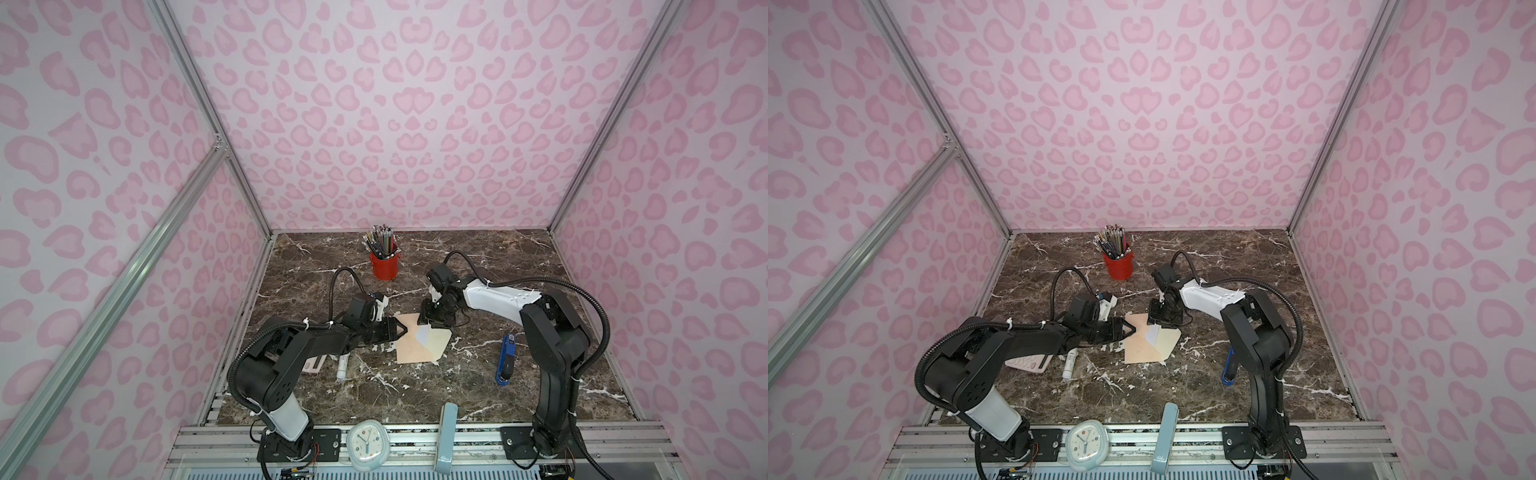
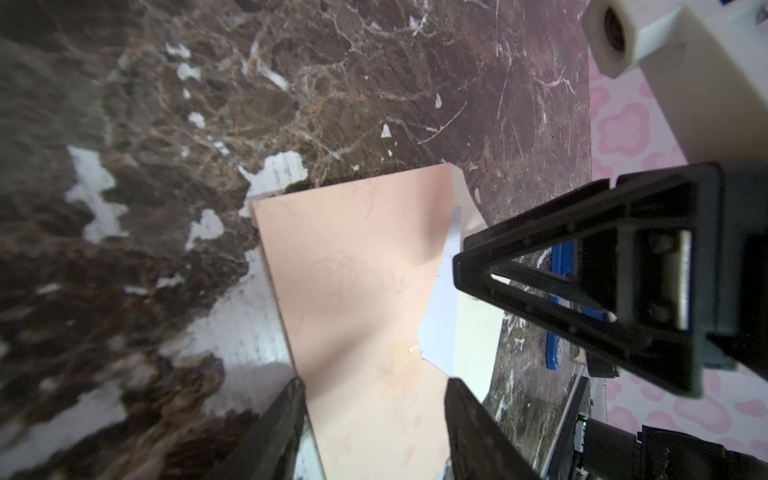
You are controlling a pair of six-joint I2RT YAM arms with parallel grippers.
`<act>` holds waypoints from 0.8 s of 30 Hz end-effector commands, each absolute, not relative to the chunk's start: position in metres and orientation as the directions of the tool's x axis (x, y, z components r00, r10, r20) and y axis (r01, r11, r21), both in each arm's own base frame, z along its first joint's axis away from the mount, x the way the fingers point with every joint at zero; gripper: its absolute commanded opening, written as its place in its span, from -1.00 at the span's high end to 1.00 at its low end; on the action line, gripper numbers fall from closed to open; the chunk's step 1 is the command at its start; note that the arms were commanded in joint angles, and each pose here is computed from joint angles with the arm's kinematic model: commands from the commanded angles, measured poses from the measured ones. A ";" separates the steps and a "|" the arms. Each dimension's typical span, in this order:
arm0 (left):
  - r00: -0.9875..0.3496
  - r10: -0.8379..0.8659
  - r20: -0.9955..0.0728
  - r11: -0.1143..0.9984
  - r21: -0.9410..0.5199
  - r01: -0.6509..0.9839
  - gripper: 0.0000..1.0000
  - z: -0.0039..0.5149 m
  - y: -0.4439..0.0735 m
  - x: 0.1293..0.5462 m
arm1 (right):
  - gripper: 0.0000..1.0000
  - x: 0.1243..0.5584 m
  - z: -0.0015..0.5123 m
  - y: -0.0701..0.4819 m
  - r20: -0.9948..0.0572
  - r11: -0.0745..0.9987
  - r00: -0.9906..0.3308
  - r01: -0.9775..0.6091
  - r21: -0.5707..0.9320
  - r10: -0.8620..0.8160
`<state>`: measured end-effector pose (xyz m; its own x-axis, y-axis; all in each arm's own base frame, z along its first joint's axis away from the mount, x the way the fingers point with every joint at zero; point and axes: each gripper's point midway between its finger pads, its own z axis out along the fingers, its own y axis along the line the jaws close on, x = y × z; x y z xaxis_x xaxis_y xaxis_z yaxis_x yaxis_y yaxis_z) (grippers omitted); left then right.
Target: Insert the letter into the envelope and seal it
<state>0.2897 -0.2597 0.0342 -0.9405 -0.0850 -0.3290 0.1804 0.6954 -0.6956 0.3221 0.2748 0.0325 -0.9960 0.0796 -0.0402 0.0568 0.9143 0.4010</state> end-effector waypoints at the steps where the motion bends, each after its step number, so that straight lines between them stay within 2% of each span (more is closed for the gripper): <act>1: -0.943 -0.082 -0.321 0.710 -0.683 0.171 -0.15 0.030 -0.258 0.290 | -0.03 0.326 0.033 0.280 -0.047 0.908 -0.996 0.049 0.416 0.075; 16: -0.944 -0.078 -0.320 0.704 -0.688 0.175 -0.15 0.030 -0.259 0.290 | -0.07 0.332 0.042 0.288 -0.064 0.903 -0.994 0.048 0.427 0.083; 24: -0.943 -0.079 -0.322 0.703 -0.689 0.176 -0.15 0.030 -0.260 0.290 | -0.15 0.320 0.052 0.269 -0.066 0.915 -0.984 0.128 0.382 0.165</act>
